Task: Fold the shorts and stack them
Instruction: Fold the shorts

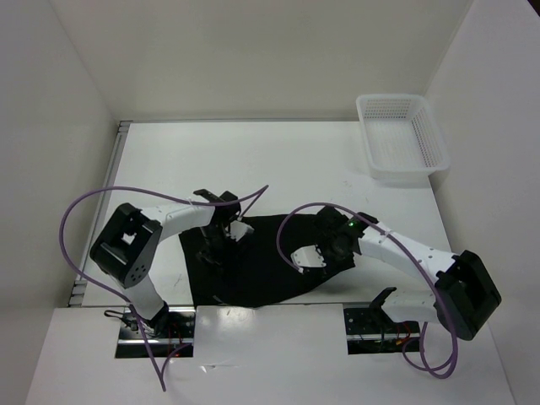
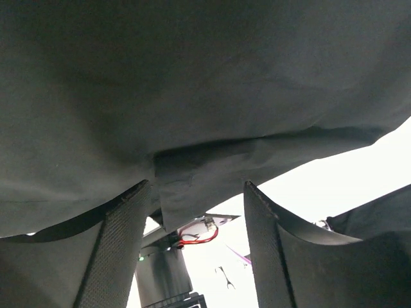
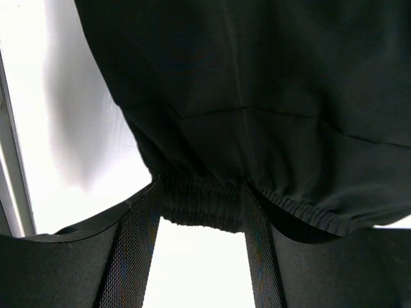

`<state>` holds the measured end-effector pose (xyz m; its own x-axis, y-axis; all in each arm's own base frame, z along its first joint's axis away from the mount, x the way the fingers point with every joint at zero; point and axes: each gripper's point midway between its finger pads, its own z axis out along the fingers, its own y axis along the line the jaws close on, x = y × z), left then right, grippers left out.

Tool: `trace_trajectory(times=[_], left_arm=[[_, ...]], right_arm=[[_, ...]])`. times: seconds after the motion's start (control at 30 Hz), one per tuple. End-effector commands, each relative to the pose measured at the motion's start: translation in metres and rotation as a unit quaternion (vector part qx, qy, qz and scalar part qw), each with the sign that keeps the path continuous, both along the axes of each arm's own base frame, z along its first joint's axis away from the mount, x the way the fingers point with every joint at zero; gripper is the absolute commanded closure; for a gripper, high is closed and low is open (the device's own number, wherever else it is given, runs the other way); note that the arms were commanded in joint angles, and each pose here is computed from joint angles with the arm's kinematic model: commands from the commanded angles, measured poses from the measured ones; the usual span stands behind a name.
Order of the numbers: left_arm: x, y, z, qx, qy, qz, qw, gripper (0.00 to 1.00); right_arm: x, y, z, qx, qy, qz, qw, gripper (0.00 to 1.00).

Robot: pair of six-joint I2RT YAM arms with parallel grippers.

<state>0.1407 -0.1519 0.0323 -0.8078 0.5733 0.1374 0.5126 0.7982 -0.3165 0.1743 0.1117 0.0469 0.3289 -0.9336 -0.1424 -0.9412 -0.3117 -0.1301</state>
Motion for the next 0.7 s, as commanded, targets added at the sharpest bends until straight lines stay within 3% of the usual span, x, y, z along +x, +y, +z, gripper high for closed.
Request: trace_trajectory(times=[0.0,0.23,0.37,0.4,0.53,0.67], left_arm=[[-0.006,-0.004,0.001,-0.017,0.021,-0.006,1.000,0.34],[-0.013,-0.007,-0.006,-0.013,0.045,-0.009,0.999,0.43],[-0.015,-0.008,-0.007,-0.008,0.052,-0.014,0.998,0.58],[-0.016,-0.007,-0.009,-0.005,0.057,-0.014,0.998,0.68],[-0.017,-0.008,-0.010,-0.007,0.064,-0.013,0.998,0.88],[-0.007,-0.011,0.007,-0.020,0.026,-0.016,0.999,1.00]], right_arm=[[0.008,0.004,-0.005,0.009,-0.021,-0.011,1.000,0.43],[0.004,-0.004,-0.009,-0.009,-0.017,-0.003,1.000,0.43],[0.005,-0.005,-0.007,-0.010,-0.023,-0.003,1.000,0.43],[0.005,-0.008,-0.010,-0.016,-0.026,-0.005,1.000,0.43],[0.009,-0.020,-0.012,-0.041,-0.047,0.001,0.998,0.43],[0.009,-0.024,0.001,-0.052,-0.051,0.004,0.997,0.43]])
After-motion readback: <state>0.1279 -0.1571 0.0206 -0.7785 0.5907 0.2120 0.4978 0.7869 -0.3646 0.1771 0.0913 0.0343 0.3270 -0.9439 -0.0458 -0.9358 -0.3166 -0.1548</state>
